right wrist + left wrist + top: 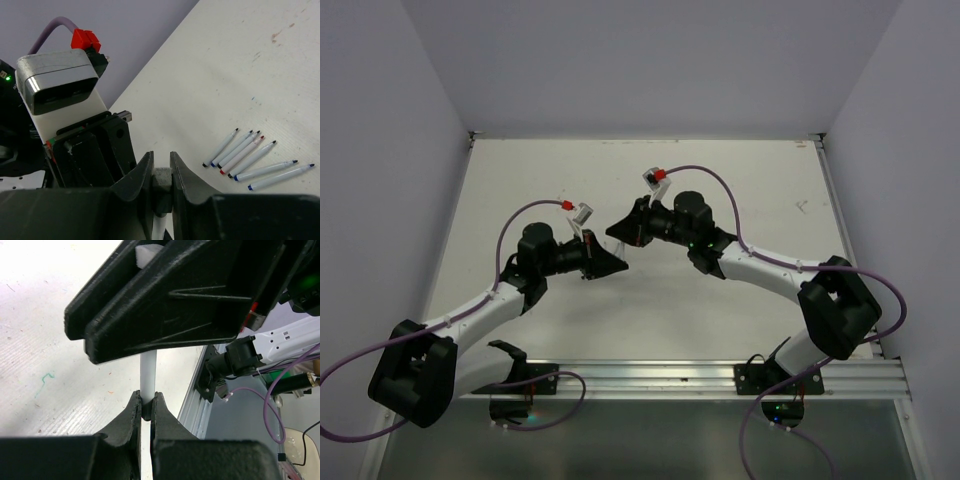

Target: Open the pen caps

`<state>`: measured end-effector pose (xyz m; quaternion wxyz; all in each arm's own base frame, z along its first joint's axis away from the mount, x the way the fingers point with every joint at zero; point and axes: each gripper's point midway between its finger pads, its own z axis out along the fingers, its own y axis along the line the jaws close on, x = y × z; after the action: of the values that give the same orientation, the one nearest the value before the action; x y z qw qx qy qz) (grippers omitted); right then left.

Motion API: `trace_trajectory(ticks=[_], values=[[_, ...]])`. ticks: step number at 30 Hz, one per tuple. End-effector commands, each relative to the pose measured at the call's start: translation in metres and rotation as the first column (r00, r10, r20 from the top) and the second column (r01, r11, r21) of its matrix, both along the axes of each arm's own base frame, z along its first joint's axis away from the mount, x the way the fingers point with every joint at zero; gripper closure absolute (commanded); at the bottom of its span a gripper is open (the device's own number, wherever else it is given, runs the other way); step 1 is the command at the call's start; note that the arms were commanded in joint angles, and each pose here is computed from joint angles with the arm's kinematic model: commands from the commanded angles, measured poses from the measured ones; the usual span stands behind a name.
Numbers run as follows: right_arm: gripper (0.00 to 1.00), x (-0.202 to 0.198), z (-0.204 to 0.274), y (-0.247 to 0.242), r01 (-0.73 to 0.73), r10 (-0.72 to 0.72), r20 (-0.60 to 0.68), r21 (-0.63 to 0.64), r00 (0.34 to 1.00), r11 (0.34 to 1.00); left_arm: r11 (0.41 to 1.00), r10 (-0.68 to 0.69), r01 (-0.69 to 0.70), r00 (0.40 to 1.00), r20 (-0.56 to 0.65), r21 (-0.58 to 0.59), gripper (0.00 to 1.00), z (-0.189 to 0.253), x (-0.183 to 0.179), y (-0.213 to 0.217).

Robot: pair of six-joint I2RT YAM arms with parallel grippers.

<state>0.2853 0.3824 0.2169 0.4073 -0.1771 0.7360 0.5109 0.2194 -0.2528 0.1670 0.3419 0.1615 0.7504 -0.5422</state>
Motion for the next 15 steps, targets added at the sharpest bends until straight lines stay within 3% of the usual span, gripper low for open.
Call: trace_trajectory(ticks=[1, 2, 7, 8, 9, 12, 15], values=[[0.88, 0.000, 0.026, 0.000, -0.008, 0.005, 0.058, 0.060, 0.998, 0.998, 0.999, -0.028, 0.029, 0.999, 0.045, -0.017, 1.00, 0.013, -0.001, -0.004], [0.99, 0.001, 0.026, -0.001, -0.001, -0.003, 0.057, 0.058, 0.998, 0.998, 0.999, -0.030, 0.031, 0.999, 0.043, -0.016, 1.00, 0.013, -0.001, -0.004], [1.00, 0.002, 0.024, -0.003, 0.012, -0.015, 0.046, 0.068, 0.999, 0.998, 0.999, -0.039, 0.041, 0.998, 0.054, -0.020, 1.00, 0.014, -0.001, -0.005], [1.00, 0.001, 0.023, -0.003, 0.012, -0.014, 0.036, 0.071, 0.999, 0.997, 0.999, -0.038, 0.039, 0.998, 0.057, -0.022, 0.80, 0.015, -0.001, -0.005], [1.00, 0.000, 0.021, -0.003, 0.006, -0.009, 0.031, 0.072, 0.999, 0.997, 0.999, -0.040, 0.042, 0.997, 0.061, -0.027, 0.69, 0.017, 0.000, -0.006], [1.00, -0.006, 0.021, -0.001, -0.010, 0.010, 0.004, 0.099, 1.000, 0.995, 0.998, -0.035, 0.040, 0.994, 0.101, -0.053, 0.57, 0.029, 0.003, -0.007], [1.00, -0.011, 0.025, 0.000, -0.028, 0.030, -0.011, 0.143, 0.999, 0.989, 0.998, -0.029, 0.036, 0.993, 0.114, -0.059, 0.55, 0.034, 0.007, -0.009]])
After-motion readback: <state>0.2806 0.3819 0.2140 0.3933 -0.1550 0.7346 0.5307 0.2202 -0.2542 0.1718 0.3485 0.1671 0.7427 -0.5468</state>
